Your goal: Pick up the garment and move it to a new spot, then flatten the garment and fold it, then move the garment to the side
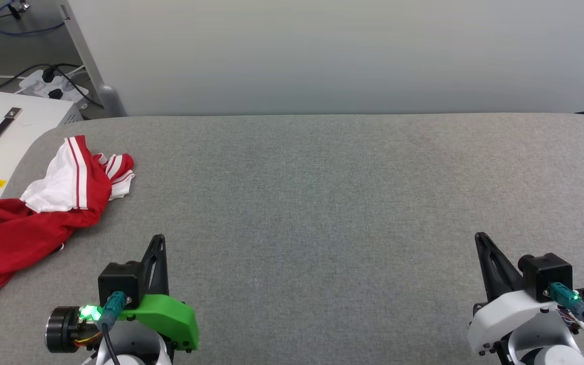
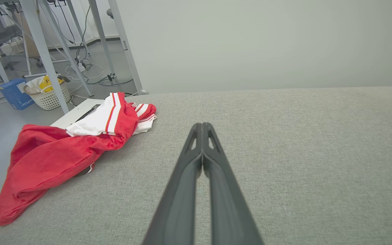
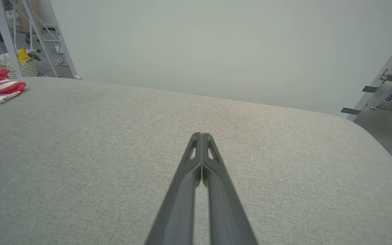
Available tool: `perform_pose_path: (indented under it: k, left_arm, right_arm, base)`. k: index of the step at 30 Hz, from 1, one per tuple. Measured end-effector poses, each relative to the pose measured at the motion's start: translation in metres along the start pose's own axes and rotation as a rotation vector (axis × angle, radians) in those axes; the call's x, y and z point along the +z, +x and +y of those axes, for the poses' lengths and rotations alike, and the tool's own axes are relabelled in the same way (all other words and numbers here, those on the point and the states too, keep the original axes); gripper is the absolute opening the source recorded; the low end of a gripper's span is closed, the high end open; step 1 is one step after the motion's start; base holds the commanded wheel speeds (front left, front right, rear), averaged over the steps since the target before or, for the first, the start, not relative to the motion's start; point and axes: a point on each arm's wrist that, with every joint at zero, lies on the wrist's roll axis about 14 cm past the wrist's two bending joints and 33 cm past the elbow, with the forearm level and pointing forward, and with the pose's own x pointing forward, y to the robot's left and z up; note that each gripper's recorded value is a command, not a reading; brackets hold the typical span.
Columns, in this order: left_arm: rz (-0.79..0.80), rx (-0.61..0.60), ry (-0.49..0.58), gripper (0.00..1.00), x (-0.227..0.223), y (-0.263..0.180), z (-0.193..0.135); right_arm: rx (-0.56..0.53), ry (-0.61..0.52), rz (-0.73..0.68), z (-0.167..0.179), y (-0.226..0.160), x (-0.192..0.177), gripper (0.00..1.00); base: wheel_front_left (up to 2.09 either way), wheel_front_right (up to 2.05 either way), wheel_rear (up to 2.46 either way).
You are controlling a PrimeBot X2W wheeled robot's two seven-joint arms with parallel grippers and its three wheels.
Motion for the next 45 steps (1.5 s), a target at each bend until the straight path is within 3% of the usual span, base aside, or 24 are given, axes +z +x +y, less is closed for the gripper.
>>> perform_pose_path:
  k: [45]
  left_arm:
    - [0.000, 0.000, 0.000, 0.00, 0.0000, 0.0000, -0.0001]
  right_arm:
    - [0.000, 0.000, 0.000, 0.0000, 0.0000, 0.0000, 0.00]
  base:
    - [0.00, 0.00, 0.00]
